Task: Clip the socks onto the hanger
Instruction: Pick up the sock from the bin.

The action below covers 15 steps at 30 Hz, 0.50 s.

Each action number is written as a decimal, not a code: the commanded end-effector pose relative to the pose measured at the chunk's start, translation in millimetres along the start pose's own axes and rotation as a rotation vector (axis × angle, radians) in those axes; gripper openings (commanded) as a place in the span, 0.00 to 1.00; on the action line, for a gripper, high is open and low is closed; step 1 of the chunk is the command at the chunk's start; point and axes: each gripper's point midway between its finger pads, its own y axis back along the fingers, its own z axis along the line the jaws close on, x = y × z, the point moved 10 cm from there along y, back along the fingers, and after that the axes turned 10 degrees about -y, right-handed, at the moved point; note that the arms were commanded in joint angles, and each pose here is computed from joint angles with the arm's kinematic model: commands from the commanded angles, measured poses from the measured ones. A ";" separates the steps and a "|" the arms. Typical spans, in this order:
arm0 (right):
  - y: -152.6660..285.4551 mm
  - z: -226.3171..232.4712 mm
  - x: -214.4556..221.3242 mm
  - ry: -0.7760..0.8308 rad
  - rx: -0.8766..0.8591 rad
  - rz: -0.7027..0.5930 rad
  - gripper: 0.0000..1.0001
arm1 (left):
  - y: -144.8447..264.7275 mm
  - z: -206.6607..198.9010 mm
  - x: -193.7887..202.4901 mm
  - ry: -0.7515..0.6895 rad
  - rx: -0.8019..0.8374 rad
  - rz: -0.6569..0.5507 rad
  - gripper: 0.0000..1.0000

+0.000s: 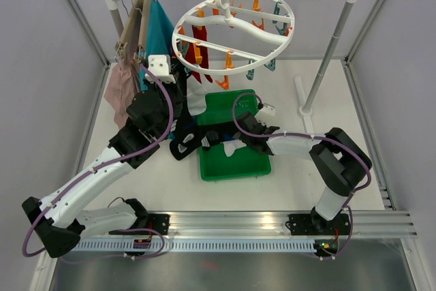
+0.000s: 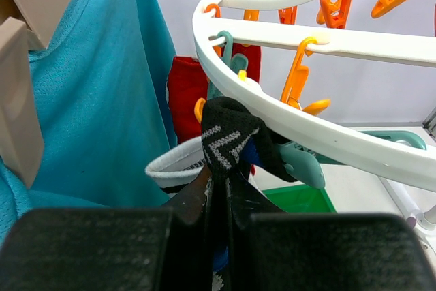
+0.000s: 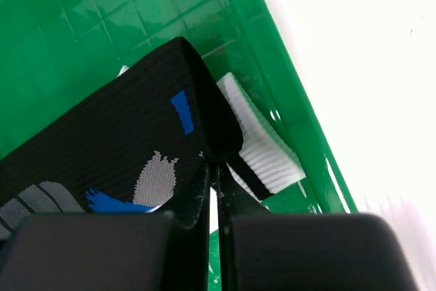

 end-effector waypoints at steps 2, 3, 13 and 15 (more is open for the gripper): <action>2.8 15.4 -16.3 -0.001 -0.033 -0.086 0.00 | 3.6 6.6 -15.3 0.053 -0.006 -0.065 0.11; 5.7 16.1 -19.1 0.002 -0.042 -0.094 0.00 | 3.8 7.0 -16.1 0.055 -0.006 -0.068 0.11; 60.4 27.5 -61.6 0.111 -0.177 -0.212 0.00 | 4.9 7.2 -14.7 0.053 0.005 -0.066 0.17; 84.6 34.0 -74.0 0.133 -0.226 -0.267 0.00 | 5.2 6.1 -14.2 0.052 0.016 -0.064 0.17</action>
